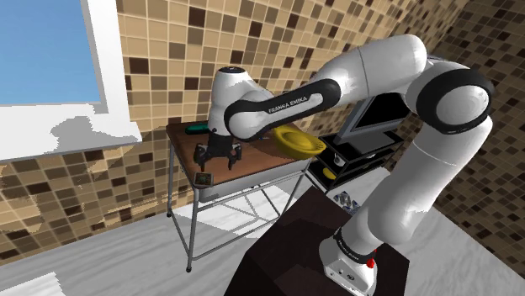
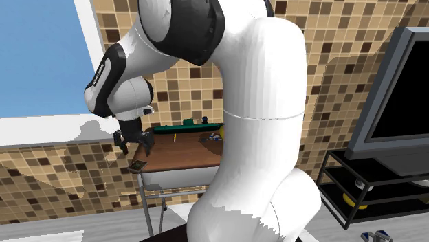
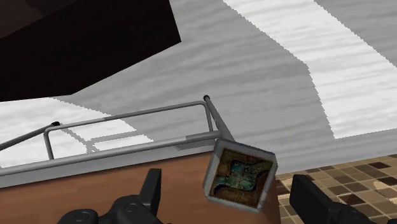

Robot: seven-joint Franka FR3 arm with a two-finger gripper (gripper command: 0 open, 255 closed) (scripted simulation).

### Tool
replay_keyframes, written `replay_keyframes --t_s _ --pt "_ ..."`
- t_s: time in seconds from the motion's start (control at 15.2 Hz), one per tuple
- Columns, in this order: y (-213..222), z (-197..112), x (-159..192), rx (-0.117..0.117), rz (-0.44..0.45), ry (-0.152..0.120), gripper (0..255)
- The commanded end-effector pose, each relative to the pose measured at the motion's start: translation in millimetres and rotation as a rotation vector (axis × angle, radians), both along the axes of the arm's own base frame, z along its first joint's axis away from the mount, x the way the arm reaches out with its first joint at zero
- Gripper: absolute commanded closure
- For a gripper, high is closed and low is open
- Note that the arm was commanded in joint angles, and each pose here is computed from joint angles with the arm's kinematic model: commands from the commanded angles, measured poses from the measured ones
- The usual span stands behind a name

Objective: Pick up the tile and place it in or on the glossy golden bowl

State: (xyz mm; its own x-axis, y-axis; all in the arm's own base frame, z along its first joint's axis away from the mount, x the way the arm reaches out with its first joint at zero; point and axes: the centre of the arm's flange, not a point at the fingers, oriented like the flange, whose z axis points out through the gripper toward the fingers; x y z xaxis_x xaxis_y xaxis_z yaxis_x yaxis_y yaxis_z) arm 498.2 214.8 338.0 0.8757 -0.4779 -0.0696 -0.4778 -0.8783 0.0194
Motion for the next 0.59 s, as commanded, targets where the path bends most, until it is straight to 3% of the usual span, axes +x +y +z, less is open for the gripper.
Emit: replay_keyframes --t_s 0.0,0.53 --pt "15 -17 14 0.007 -0.022 0.006 0" --pt "24 -60 20 0.012 -0.035 0.01 0"
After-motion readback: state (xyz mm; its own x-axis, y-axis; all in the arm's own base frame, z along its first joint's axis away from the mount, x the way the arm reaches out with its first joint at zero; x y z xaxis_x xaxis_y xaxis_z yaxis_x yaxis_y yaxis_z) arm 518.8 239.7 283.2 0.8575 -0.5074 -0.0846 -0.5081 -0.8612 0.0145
